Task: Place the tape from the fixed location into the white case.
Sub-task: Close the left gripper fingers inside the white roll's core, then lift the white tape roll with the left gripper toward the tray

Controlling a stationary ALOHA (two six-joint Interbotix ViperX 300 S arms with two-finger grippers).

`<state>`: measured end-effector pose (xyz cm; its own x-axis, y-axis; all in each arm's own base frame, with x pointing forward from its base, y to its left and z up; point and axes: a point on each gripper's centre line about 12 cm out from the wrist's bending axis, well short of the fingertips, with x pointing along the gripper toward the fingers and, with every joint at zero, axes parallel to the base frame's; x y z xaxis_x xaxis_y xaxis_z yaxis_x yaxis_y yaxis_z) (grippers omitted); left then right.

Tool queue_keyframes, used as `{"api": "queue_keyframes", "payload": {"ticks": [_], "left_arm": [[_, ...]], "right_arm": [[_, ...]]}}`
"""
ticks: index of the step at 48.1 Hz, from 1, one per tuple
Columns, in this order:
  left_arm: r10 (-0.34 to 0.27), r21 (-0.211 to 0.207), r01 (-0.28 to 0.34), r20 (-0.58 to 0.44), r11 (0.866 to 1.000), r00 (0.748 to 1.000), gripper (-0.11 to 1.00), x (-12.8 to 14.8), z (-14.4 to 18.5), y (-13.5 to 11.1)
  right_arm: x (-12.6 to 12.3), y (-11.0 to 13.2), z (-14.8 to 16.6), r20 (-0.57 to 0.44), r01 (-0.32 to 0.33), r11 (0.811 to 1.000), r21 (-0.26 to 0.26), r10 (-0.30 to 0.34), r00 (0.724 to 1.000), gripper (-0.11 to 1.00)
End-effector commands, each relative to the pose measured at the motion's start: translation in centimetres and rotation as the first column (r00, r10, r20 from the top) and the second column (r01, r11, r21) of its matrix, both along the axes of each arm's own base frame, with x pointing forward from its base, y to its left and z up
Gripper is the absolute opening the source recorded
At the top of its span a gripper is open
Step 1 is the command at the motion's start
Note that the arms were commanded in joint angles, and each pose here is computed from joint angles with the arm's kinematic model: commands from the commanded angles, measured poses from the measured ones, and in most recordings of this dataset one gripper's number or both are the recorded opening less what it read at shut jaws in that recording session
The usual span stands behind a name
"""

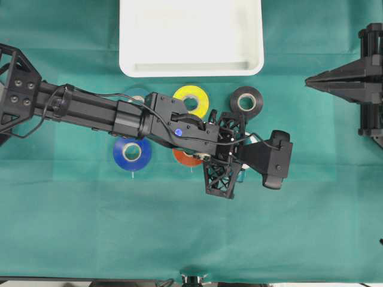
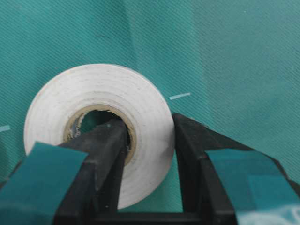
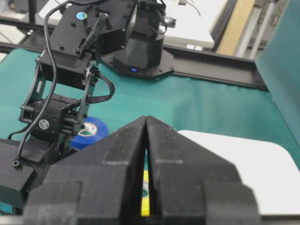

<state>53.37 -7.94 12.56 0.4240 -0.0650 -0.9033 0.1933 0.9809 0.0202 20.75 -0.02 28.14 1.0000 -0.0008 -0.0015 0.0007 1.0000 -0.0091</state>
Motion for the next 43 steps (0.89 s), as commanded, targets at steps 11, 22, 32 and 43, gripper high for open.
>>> {"api": "queue_keyframes", "payload": {"ticks": [11, 22, 32, 43], "left_arm": [[-0.003, -0.005, 0.003, 0.066, 1.000, 0.998, 0.26, 0.5, 2.9, 0.0], [-0.004, -0.006, 0.005, 0.077, 1.000, 0.997, 0.26, 0.6, 3.4, -0.1], [-0.012, -0.007, 0.013, 0.098, 1.000, 0.995, 0.26, 0.7, 5.2, -0.5], [-0.010, -0.012, 0.012, 0.119, 1.000, 0.993, 0.26, -0.1, 8.8, -0.4]], "right_arm": [[0.3, 0.0, 0.9, 0.021, 0.001, 1.000, -0.001, -0.001, 1.000, 0.00], [0.3, 0.0, 0.9, 0.021, 0.001, 1.000, 0.000, -0.001, 1.000, 0.00], [0.3, 0.0, 0.9, 0.021, 0.001, 1.000, 0.000, -0.001, 1.000, 0.00], [0.3, 0.0, 0.9, 0.021, 0.001, 1.000, 0.000, -0.001, 1.000, 0.00]]}}
